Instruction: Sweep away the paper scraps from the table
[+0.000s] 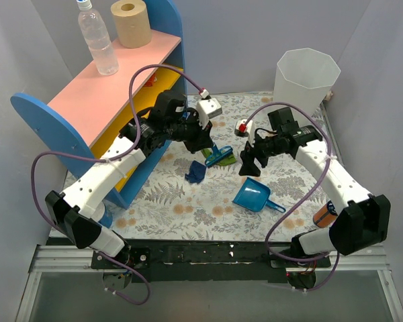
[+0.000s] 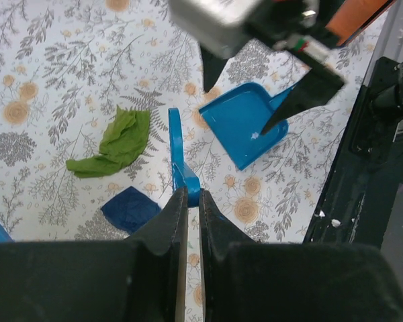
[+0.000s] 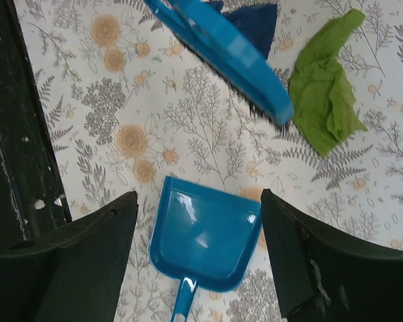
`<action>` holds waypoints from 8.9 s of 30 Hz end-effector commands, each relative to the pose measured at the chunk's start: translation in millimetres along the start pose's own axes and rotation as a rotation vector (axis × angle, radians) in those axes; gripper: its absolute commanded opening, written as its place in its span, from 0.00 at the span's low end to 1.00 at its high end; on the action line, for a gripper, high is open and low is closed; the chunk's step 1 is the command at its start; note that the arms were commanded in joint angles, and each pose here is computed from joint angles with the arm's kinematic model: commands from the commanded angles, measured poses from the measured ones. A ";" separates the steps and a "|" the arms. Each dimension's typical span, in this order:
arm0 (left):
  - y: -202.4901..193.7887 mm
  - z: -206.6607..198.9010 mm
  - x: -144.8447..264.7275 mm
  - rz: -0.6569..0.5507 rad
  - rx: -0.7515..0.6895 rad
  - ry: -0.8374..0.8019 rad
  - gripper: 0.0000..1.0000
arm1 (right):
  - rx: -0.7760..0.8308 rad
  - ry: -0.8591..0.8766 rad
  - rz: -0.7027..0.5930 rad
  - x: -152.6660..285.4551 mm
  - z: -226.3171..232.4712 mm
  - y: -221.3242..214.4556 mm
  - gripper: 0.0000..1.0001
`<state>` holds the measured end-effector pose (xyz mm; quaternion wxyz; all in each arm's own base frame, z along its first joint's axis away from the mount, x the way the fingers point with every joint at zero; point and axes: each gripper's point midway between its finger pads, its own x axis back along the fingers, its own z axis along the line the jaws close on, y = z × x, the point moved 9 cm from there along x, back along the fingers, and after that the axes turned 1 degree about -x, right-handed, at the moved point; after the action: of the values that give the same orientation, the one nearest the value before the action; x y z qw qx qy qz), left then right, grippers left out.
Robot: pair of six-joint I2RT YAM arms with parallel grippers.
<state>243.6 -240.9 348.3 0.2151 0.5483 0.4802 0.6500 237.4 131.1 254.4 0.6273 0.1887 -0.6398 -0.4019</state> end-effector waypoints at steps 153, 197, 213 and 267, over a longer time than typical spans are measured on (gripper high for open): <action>-52.3 38.4 -31.1 0.216 0.176 0.017 0.00 | -0.112 -0.200 0.521 -7.9 40.7 -179.5 0.62; -62.5 31.4 -26.2 0.235 0.173 -0.022 0.00 | -0.099 -0.157 0.537 -20.2 24.5 -188.8 0.45; -77.9 45.7 -39.1 0.289 0.150 0.075 0.00 | -0.132 -0.192 0.491 -8.5 17.4 -171.4 0.19; -18.3 150.4 -162.3 0.124 0.078 0.312 0.00 | -0.152 -0.213 0.721 10.5 10.4 -172.3 0.01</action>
<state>393.3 -304.9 239.2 0.0877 0.5498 0.5021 0.6618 173.8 20.5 129.1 0.6734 -0.1409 -0.6913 -0.2206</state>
